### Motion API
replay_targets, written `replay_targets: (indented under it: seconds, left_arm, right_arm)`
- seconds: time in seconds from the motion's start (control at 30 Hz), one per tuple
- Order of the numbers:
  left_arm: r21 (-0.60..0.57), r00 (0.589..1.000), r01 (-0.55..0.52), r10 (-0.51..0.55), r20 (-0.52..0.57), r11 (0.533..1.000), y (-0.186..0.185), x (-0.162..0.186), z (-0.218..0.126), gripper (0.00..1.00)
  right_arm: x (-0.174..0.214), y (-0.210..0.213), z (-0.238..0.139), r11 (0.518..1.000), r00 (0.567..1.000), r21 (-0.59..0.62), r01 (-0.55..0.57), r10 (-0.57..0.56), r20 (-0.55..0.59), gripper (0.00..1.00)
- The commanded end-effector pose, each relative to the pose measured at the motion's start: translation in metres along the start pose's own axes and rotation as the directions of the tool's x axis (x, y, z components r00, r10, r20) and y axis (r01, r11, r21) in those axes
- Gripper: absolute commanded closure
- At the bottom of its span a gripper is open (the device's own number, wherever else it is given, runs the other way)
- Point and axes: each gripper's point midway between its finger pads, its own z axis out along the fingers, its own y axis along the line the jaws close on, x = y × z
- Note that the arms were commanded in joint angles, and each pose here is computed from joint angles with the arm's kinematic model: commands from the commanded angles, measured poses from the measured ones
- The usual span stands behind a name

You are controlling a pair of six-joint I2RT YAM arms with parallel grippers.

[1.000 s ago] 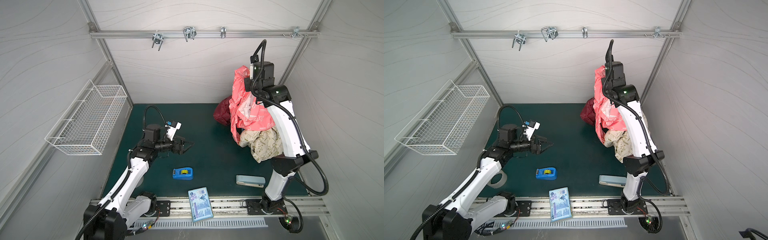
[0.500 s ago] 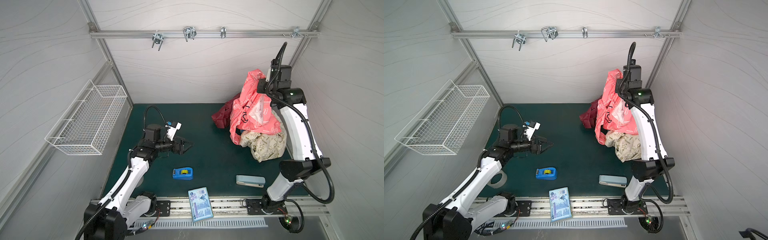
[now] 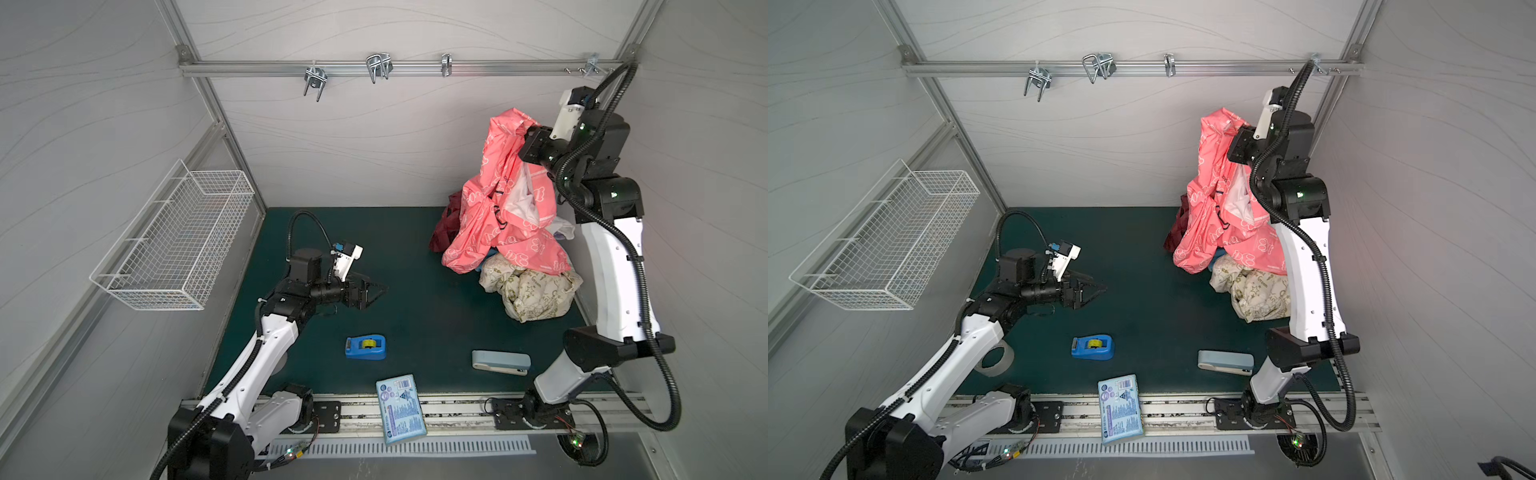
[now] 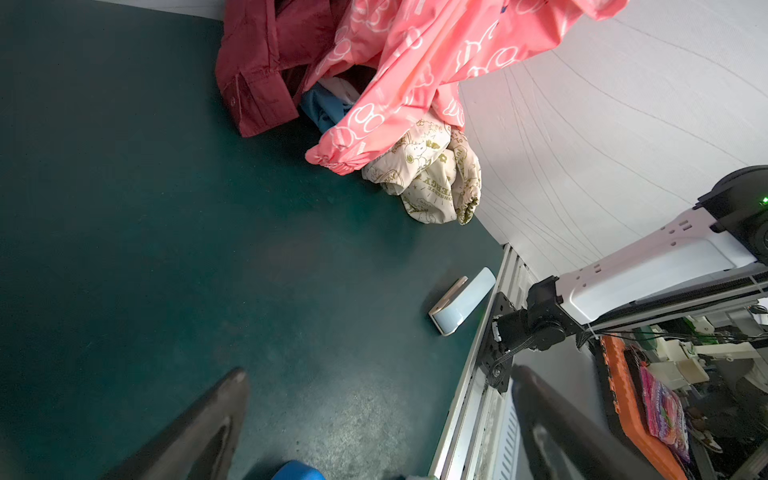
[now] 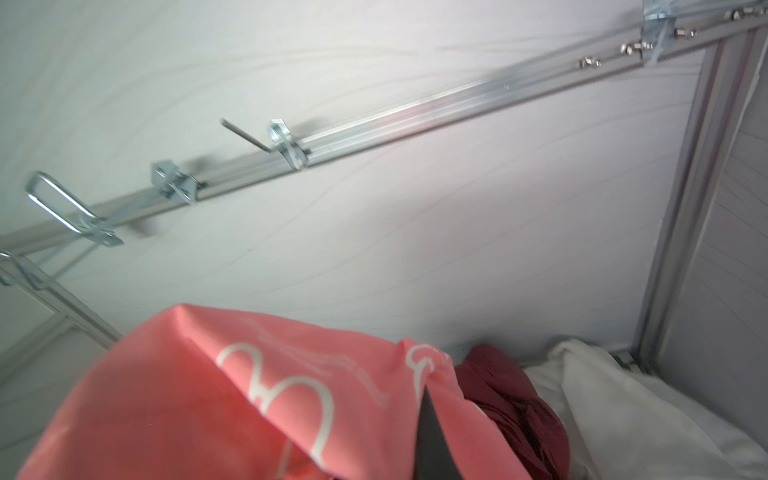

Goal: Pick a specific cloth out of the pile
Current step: 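Lift the pink garment high out of the pile with the right gripper, then swing the held pink garment toward the left gripper and lower it onto the table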

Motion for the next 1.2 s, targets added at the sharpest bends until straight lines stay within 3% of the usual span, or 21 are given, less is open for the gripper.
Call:
replay_targets:
  seconds: [0.0, 0.33, 0.57, 0.83, 1.0, 1.17]
  left_arm:
    - [0.002, 0.999, -0.035, 0.035, 0.016, 0.999, -0.004, -0.007, -0.001, 0.01]
    - [-0.006, 0.999, -0.039, 0.039, 0.02, 0.999, -0.003, -0.006, -0.002, 0.01]
    - [-0.034, 0.999, -0.041, 0.042, 0.026, 0.999, 0.0, -0.007, -0.003, 0.01]
    - [-0.042, 0.997, -0.056, 0.058, 0.043, 0.998, -0.001, -0.009, -0.006, 0.01]
    - [-0.051, 0.996, -0.063, 0.066, 0.051, 0.997, -0.001, -0.009, -0.007, 0.01]
    - [-0.079, 0.996, -0.065, 0.069, 0.059, 0.995, 0.003, -0.01, -0.008, 0.01]
  right_arm:
    - [-0.082, 0.042, -0.039, 0.98, 0.961, -0.196, -0.039, 0.09, 0.26, 1.0]
    - [-0.115, 0.076, -0.051, 0.897, 0.912, -0.429, -0.111, 0.263, 0.313, 1.0]
    - [-0.123, 0.125, -0.058, 0.759, 0.893, -0.639, -0.125, 0.367, 0.262, 1.0]
    - [-0.099, 0.205, -0.065, 0.568, 0.904, -0.818, -0.089, 0.392, 0.174, 1.0]
    - [-0.074, 0.244, -0.056, 0.49, 0.909, -0.867, -0.091, 0.396, 0.128, 1.0]
    - [-0.016, 0.277, -0.011, 0.428, 0.924, -0.888, -0.169, 0.383, 0.009, 1.0]
